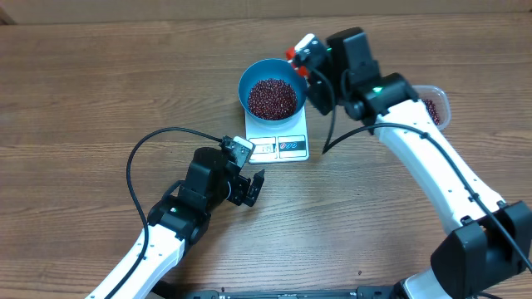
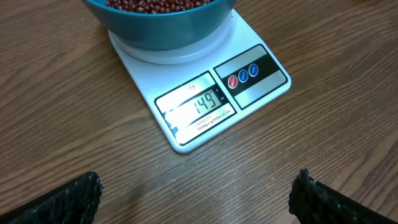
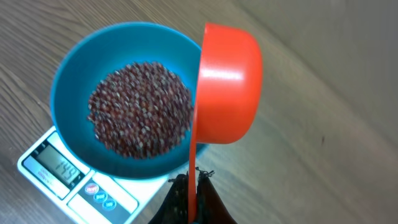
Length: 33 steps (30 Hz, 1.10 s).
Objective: Scoop item into bowl and weigh 150g on scale
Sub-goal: 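Return the scoop right to the clear bean container, then dip the scoop into the beans and scoop a few beans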
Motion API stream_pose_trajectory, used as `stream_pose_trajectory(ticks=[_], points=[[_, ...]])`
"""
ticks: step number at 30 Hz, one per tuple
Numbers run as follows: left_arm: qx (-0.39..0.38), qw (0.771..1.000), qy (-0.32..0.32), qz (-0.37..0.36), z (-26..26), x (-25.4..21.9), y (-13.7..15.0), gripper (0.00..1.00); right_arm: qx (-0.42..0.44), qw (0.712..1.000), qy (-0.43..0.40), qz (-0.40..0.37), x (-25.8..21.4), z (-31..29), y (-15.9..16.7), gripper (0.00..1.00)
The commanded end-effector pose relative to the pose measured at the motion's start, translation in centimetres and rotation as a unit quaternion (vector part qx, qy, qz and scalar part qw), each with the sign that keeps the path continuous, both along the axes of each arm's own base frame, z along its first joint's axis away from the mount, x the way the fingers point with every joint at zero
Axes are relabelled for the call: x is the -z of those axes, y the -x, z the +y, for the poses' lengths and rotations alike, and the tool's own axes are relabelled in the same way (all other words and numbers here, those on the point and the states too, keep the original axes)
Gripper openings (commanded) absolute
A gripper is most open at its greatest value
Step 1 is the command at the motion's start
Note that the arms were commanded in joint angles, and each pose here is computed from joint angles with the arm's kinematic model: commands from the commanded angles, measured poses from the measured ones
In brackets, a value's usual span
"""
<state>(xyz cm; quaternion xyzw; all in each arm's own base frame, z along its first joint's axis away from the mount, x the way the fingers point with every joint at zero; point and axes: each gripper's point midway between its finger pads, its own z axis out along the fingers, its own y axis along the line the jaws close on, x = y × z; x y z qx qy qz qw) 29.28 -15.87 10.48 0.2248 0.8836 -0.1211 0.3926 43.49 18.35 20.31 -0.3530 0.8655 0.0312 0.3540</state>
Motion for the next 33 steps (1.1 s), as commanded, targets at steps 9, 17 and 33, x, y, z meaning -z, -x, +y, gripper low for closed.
stream_pose_trajectory(ticks=[9,17,33], points=[[-0.006,1.000,-0.003,0.003,0.2,0.3,0.0,0.99,0.156,0.979,-0.118,0.058,-3.6,-12.6,0.9,0.04],[-0.006,1.000,-0.003,0.003,0.2,0.3,0.0,1.00,0.263,0.951,-0.118,0.111,-1.3,-21.0,2.9,0.04],[-0.006,1.000,-0.003,0.003,0.2,0.3,0.0,0.99,0.306,0.918,-0.115,0.226,7.7,-23.8,3.7,0.04]])
